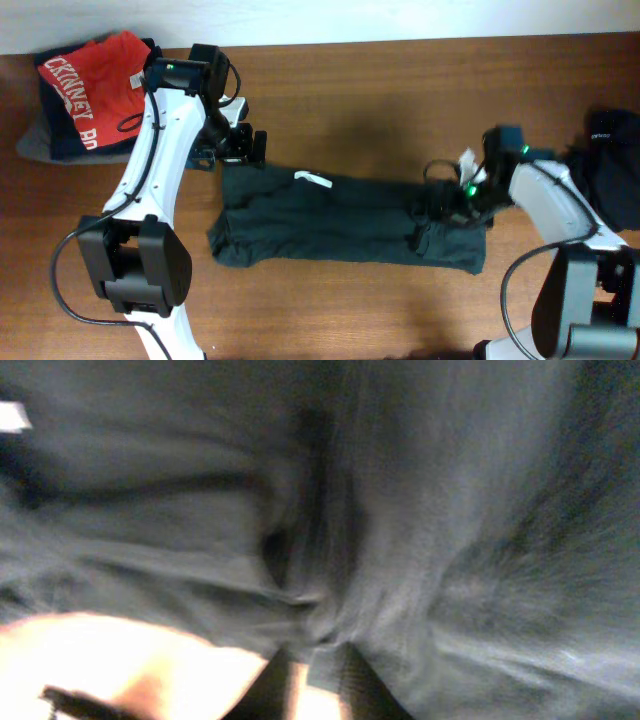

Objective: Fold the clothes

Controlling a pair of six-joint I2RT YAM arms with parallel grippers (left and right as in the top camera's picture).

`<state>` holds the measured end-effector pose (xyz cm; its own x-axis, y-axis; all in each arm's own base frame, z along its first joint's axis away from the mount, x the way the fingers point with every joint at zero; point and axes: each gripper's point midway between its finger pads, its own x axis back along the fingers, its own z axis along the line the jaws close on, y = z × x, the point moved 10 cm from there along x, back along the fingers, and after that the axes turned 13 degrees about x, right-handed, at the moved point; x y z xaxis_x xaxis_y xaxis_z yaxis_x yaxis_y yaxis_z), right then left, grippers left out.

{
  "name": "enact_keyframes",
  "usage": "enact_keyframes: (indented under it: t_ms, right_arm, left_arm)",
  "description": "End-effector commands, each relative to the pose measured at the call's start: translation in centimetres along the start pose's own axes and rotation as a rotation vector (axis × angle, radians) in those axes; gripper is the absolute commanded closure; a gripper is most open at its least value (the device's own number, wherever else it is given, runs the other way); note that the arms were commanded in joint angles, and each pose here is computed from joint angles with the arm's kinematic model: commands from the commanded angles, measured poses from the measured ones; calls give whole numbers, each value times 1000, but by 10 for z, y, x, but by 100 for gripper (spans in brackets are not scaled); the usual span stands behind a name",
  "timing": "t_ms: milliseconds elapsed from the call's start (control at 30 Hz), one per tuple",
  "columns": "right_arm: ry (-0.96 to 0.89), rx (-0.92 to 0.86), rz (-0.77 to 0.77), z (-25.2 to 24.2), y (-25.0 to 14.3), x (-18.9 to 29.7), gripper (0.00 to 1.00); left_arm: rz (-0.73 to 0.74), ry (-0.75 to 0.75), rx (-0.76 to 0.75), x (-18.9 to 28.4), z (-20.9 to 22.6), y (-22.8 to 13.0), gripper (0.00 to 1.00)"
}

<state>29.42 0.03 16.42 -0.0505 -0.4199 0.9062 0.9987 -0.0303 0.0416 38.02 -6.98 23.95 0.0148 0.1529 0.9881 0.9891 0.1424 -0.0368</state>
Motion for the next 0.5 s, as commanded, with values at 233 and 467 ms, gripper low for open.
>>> enact_keyframes:
  t_ms: [233, 467]
  right_arm:
    - [-319, 6, -198, -22, 22, 120, 1]
    - [-191, -136, -145, -84, -8, 113, 1]
  left_arm:
    - [-9, 16, 0, 1, 1, -1, 1]
    - [-11, 16, 0, 1, 1, 0, 1]
